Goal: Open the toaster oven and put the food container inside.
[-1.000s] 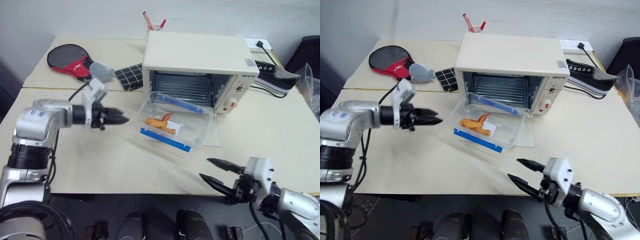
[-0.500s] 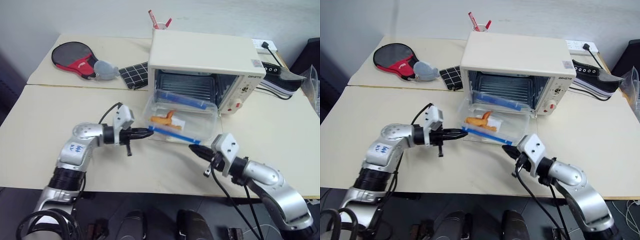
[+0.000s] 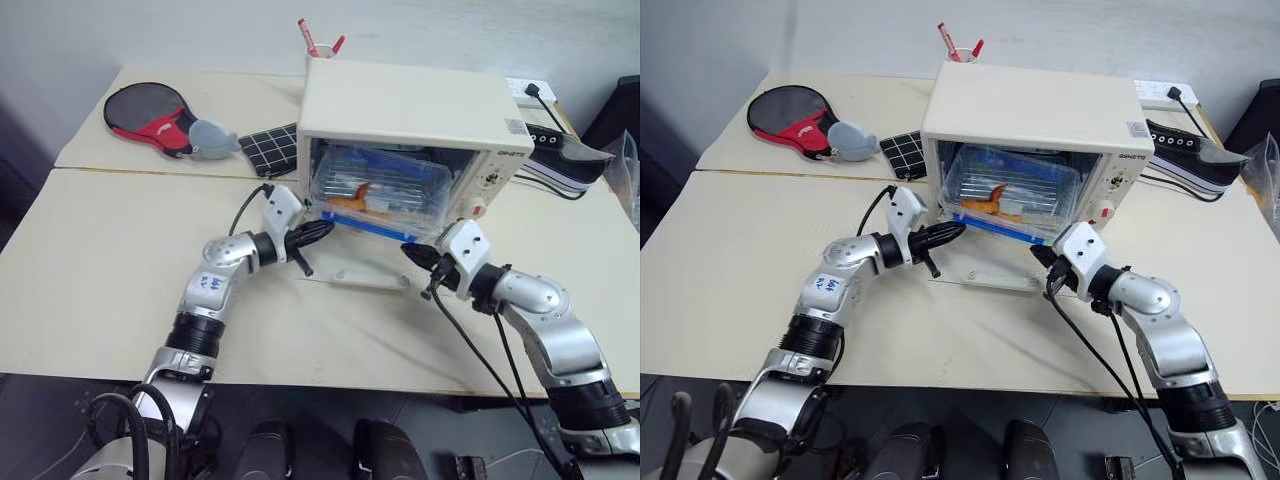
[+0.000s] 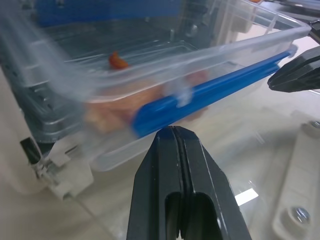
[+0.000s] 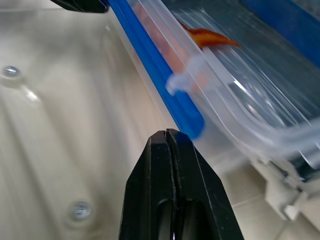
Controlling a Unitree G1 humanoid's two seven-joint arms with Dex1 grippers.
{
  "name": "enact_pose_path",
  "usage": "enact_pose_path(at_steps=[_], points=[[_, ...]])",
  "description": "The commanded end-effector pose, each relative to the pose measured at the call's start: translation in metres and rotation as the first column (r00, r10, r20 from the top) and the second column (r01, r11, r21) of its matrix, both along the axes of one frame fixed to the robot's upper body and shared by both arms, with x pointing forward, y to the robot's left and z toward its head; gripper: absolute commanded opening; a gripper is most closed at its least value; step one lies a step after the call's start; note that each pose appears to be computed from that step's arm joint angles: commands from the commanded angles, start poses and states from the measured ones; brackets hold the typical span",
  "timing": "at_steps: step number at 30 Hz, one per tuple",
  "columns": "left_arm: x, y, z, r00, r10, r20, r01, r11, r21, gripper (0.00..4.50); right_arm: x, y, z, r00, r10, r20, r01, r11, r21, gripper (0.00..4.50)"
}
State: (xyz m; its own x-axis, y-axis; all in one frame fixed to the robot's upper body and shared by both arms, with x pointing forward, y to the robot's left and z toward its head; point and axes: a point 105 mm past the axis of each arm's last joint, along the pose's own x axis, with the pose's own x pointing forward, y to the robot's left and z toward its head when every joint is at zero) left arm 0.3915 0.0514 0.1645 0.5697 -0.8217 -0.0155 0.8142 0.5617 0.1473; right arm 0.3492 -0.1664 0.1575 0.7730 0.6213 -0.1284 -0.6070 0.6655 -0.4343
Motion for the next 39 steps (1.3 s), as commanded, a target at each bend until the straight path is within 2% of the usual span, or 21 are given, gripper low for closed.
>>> enact_pose_path(at_steps=[1,9,14,20,27,29,31,33,35,37,39], points=[[0.009,-0.006,0.021,0.997,0.039,0.061,-0.035,0.997,-0.062,0.00,0.016,-0.013,0.028,0.994,-0.019,0.111,0.022,0.999,-0.028,0.03],[0.029,-0.010,0.032,0.988,0.132,0.075,-0.122,0.984,-0.127,0.00,0.049,-0.011,0.045,0.982,-0.055,0.182,0.053,0.999,0.014,0.03],[0.036,-0.011,0.032,0.983,0.171,0.072,-0.159,0.977,-0.141,0.00,0.055,-0.014,0.042,0.981,-0.077,0.177,0.067,0.996,0.061,0.03],[0.019,0.006,0.025,0.996,0.070,0.058,-0.066,0.996,-0.067,0.00,0.029,-0.031,0.041,0.991,-0.026,0.128,0.018,0.998,0.057,0.03],[-0.012,0.057,0.022,1.000,-0.011,-0.001,0.011,1.000,0.023,0.00,-0.014,-0.055,0.041,0.999,0.013,0.032,-0.015,0.998,0.068,0.03],[-0.026,0.080,0.026,0.998,-0.061,-0.020,0.061,0.998,0.026,0.00,-0.026,-0.071,0.028,1.000,-0.003,-0.021,0.004,0.999,0.047,0.03],[-0.048,0.106,0.031,0.989,-0.145,-0.005,0.146,0.989,0.036,0.58,-0.036,-0.094,0.004,0.995,-0.047,-0.090,0.048,0.999,0.010,0.00],[-0.058,0.127,0.021,0.987,-0.163,-0.016,0.163,0.981,0.109,1.15,-0.043,-0.108,-0.019,0.987,-0.065,-0.149,0.062,0.998,-0.025,0.00],[-0.070,0.148,0.006,0.982,-0.167,-0.089,0.179,0.970,0.163,1.75,-0.046,-0.112,-0.041,0.980,-0.051,-0.194,0.047,0.999,-0.024,0.00],[-0.079,0.157,0.004,0.974,-0.184,-0.128,0.203,0.967,0.153,2.32,-0.046,-0.112,-0.052,0.977,-0.029,-0.213,0.027,1.000,-0.013,0.00],[-0.088,0.151,0.013,0.968,-0.228,-0.105,0.240,0.963,0.124,2.93,-0.045,-0.103,-0.060,0.975,0.013,-0.222,-0.008,1.000,0.024,0.00]])
